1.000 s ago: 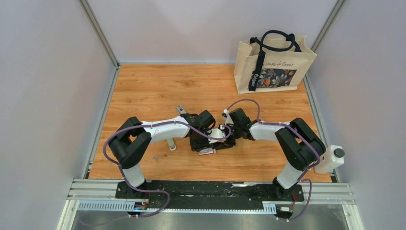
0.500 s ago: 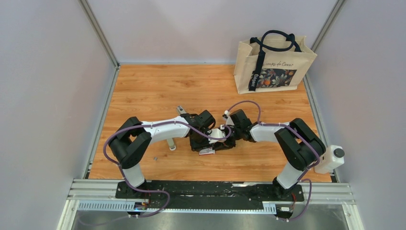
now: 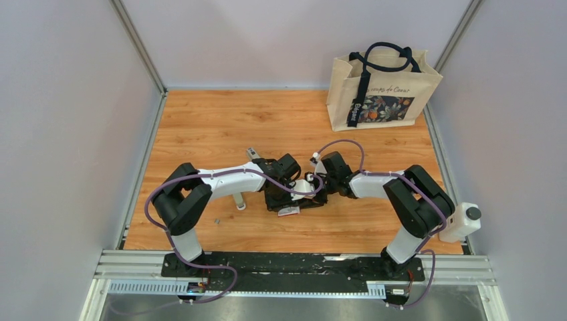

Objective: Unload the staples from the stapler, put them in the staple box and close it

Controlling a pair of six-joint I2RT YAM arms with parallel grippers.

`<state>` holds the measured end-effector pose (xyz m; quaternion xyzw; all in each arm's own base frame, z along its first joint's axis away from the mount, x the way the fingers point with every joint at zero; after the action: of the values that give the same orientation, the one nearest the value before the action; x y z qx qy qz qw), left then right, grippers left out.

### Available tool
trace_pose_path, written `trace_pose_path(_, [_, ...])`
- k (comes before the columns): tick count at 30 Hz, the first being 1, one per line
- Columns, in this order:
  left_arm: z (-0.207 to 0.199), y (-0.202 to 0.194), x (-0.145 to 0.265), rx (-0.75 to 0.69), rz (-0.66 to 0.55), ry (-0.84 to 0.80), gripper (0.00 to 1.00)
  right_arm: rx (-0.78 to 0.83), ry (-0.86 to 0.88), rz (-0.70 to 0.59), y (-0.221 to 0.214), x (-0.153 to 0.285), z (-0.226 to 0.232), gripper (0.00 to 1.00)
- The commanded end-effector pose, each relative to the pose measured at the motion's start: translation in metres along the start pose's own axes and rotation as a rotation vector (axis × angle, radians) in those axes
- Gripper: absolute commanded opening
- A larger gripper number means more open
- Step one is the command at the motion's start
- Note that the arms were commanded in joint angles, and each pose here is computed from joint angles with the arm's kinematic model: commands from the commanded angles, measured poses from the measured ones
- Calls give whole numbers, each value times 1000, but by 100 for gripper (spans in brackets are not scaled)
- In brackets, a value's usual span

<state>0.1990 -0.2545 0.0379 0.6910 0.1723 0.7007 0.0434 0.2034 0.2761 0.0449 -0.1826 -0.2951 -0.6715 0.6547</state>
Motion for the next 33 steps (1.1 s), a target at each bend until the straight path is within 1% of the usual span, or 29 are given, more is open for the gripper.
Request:
trace_pose_path(1, [1,18,-1,-3,-44,4,47,27,88,-18,7,0,19,37])
trace_pose_path(8, [2,25,2,-2,-57,5,47,24,100,-17,11,-5,23,37])
trace_pose_path(19, [5,29,-2,-3,-63,4,47,25,109,7,5,-13,27,37])
trace_pose_path(24, [5,27,-2,-10,-50,9,47,33,73,19,1,-10,21,39])
trace_pose_path(26, [4,20,-1,-10,-31,11,47,42,60,14,0,-4,19,46])
trace_pose_path(27, [4,18,0,-11,-25,15,49,42,56,14,-1,-2,18,57])
trace_pose_path(29, [5,11,4,-15,-11,31,52,39,37,10,-1,4,12,71])
trace_pose_path(30, [6,8,5,-9,-6,41,57,49,40,-2,1,8,15,75])
trace_pose_path(32, [7,4,15,-1,-18,62,60,38,13,-6,2,16,9,84])
trace_pose_path(33, [9,5,18,1,-27,71,63,49,13,-18,4,20,12,87])
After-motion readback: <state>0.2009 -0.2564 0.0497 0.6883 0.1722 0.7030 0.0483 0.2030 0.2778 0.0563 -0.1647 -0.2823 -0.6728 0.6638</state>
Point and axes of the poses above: each gripper's point midway between its finger pads, its own x axis back along the fingers, its own z axis along the line the jaws close on, y = z × x, the point moved 2 cm from there along x, back along the fingers, and after that the axes turned 3 degrees about x, right-handed, at the moved point
